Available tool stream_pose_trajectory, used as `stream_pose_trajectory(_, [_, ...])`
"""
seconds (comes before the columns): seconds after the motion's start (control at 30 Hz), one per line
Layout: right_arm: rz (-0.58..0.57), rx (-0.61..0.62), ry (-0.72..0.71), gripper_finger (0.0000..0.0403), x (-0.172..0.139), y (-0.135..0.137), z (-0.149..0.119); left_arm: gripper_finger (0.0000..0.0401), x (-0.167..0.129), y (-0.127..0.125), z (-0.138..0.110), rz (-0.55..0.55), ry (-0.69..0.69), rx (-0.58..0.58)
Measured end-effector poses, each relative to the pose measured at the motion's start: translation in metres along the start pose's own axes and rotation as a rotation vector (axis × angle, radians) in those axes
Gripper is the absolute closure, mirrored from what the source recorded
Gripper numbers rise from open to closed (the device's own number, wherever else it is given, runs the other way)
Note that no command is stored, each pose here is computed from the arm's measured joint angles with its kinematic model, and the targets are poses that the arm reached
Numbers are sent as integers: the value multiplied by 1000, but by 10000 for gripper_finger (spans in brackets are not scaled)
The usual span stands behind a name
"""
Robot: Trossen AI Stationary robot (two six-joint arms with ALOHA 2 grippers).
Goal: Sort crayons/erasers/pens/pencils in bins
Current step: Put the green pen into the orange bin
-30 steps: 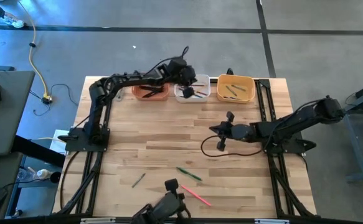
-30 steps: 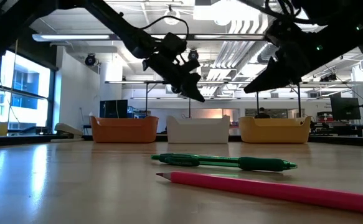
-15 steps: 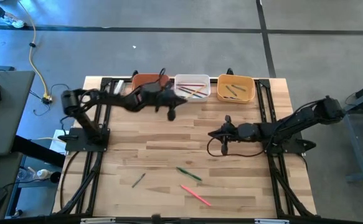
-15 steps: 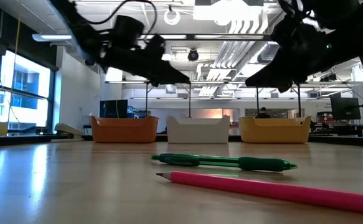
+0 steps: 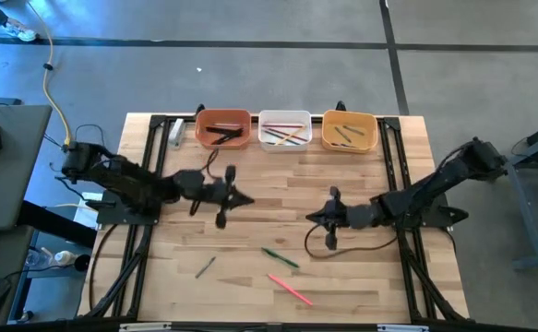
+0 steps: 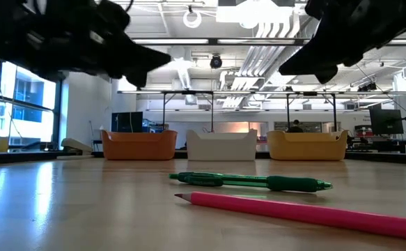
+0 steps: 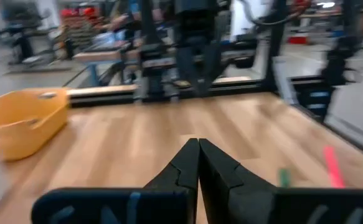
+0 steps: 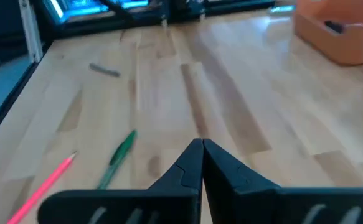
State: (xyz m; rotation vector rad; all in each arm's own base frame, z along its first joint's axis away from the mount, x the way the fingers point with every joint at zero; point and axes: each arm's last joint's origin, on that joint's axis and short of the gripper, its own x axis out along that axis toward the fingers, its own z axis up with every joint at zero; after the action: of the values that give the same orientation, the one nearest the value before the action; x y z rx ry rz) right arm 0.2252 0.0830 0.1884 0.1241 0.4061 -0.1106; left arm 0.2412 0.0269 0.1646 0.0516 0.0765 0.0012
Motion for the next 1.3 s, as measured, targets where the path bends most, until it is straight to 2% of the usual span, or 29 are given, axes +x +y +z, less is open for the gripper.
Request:
stream_pose_trajectory(0.17, [-5, 9, 96, 403, 13, 31, -3, 401, -2, -32, 1, -48, -18, 37])
stream_pose_trajectory(0.4, [29, 56, 262, 392, 45, 74, -16, 401, -3, -57, 2, -84, -24, 28])
stream_pose_trajectory(0.57, [44, 64, 400, 331, 64, 98, -27, 401, -5, -69, 3, -66, -21, 11])
stream_pose_trajectory(0.73, [14, 35, 463, 263, 80, 114, -33, 401, -6, -71, 2, -25, -12, -9])
stream_pose_trajectory(0.87, [-7, 20, 491, 243, 89, 116, -40, 401, -6, -69, 1, 2, -9, -27])
stream_pose_trajectory(1.03, [-42, 33, 517, 267, 96, 113, -49, 401, -6, -69, 1, 18, -8, -57])
stream_pose_trajectory(1.3, [-58, 2, 523, 377, 97, 112, -51, 401, -6, -66, 1, 110, -14, -179])
